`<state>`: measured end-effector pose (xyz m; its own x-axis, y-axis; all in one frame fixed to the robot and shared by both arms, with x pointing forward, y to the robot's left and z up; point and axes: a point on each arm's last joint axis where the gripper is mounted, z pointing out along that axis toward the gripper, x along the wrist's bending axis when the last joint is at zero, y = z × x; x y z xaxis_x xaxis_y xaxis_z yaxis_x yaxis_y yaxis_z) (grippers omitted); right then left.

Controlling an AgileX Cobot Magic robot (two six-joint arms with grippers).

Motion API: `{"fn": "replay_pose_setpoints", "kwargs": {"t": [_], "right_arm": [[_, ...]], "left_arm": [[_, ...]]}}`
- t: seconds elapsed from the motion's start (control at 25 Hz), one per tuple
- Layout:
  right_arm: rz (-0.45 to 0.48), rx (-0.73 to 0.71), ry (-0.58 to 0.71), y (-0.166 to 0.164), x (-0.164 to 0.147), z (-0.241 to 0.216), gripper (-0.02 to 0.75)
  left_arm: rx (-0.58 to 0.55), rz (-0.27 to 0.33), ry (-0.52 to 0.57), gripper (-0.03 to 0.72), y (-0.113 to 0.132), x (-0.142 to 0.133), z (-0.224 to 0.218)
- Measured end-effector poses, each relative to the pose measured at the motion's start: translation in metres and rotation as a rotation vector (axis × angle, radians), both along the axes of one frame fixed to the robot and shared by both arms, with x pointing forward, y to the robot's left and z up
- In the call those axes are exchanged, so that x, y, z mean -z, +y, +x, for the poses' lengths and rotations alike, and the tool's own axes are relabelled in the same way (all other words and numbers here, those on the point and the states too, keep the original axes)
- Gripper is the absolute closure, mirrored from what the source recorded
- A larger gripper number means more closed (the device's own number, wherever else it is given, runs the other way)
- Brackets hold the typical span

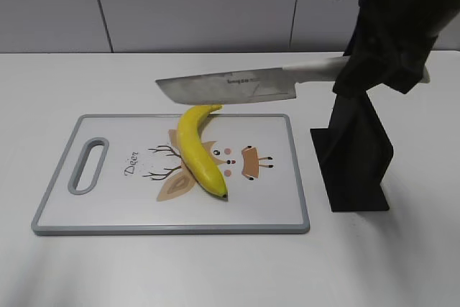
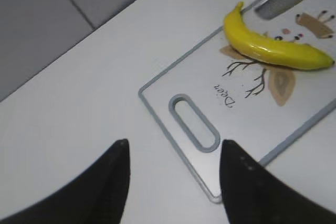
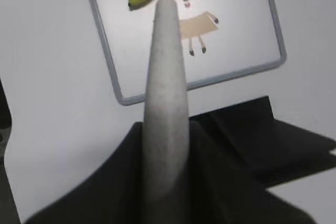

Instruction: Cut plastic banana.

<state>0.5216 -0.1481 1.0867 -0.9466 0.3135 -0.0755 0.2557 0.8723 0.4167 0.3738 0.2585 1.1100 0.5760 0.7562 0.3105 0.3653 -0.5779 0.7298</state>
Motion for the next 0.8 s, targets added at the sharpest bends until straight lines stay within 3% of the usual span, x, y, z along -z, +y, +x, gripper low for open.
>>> {"fn": "replay_pose_setpoints", "kwargs": {"t": [0.36, 0.64, 0.8], "right_arm": [[0.129, -0.148, 0.043, 0.021, 0.004, 0.032, 0.559], [0.141, -0.204, 0.036, 0.030, 0.013, 0.049, 0.559], [0.149, -0.206, 0.024, 0.032, 0.016, 0.055, 0.559]], "left_arm": [[0.381, 0.151, -0.018, 0.154, -0.050, -0.018, 0.075], [0.641, 0.279, 0.075, 0.154, -0.094, 0.008, 0.126], [0.705, 0.309, 0.131, 0.154, -0.109, 0.027, 0.149]]}}
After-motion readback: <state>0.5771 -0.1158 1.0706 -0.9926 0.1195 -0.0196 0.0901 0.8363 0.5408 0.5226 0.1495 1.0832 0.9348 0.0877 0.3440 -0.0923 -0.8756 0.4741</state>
